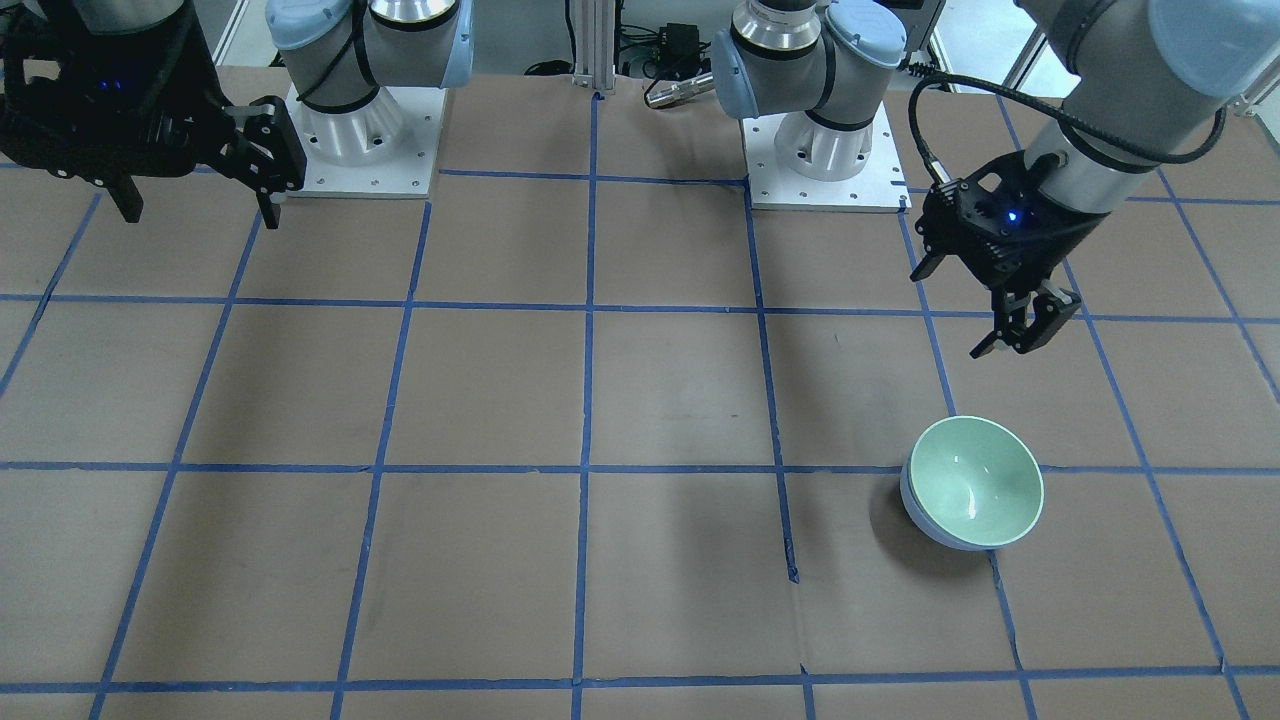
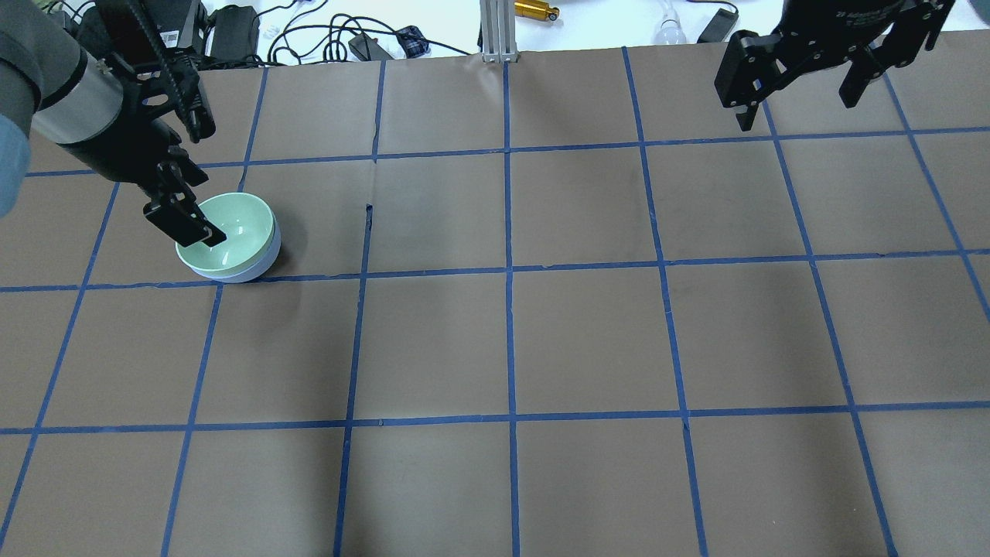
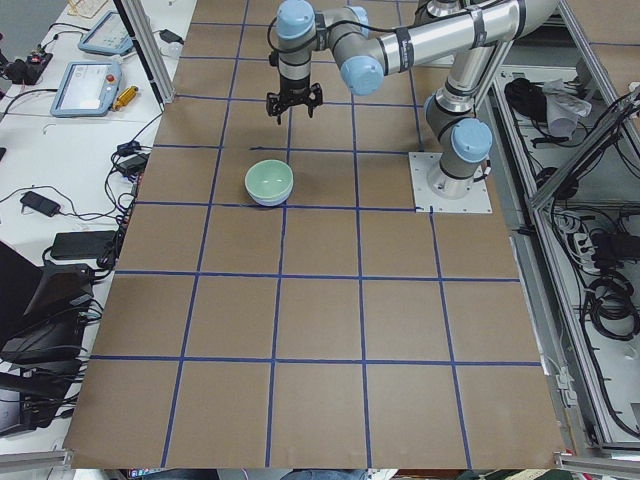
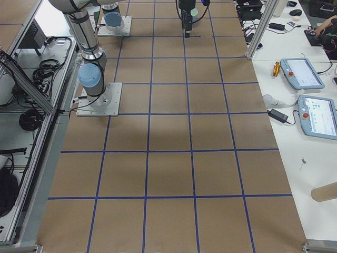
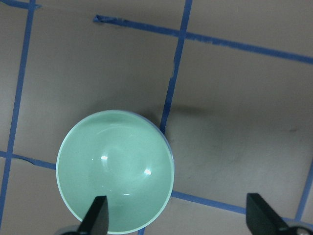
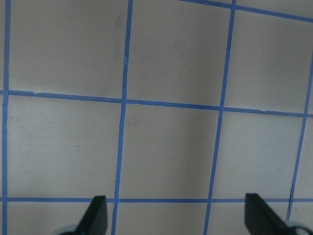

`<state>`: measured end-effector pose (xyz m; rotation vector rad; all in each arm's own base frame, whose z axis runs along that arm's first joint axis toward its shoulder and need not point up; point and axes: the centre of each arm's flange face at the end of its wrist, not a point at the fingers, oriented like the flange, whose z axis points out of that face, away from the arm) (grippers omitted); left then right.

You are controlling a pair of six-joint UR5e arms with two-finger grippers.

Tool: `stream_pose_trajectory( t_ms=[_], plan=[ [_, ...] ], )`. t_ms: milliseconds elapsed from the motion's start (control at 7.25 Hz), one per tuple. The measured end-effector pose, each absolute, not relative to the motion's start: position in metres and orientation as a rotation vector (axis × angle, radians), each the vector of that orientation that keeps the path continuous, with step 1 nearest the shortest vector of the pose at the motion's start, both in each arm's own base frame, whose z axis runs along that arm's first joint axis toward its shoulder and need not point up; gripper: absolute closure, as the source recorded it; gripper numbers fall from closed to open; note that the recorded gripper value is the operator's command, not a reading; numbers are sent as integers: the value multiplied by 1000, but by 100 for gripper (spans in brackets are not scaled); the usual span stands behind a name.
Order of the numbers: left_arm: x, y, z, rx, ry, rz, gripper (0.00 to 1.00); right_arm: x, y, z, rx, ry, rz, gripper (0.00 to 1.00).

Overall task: Stack green bowl on blue bowl
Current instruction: 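Lower the mint-green bowl into the pale blue bowl and release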

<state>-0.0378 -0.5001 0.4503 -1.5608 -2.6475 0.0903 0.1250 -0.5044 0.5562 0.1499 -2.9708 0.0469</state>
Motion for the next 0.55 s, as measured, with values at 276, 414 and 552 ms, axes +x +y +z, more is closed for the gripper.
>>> stream_pose_trajectory(
  t_ms=[276, 414, 552],
  plan=[
    [-57, -491, 468, -1238, -2801, 70, 0, 125, -504, 556, 150, -2971, 47, 0],
    [-67, -487, 473, -1105, -2856, 68, 0, 125, -504, 556, 150, -2971, 47, 0],
    [-82, -481, 477, -998, -2904, 67, 0, 125, -504, 556, 150, -2971, 47, 0]
  ],
)
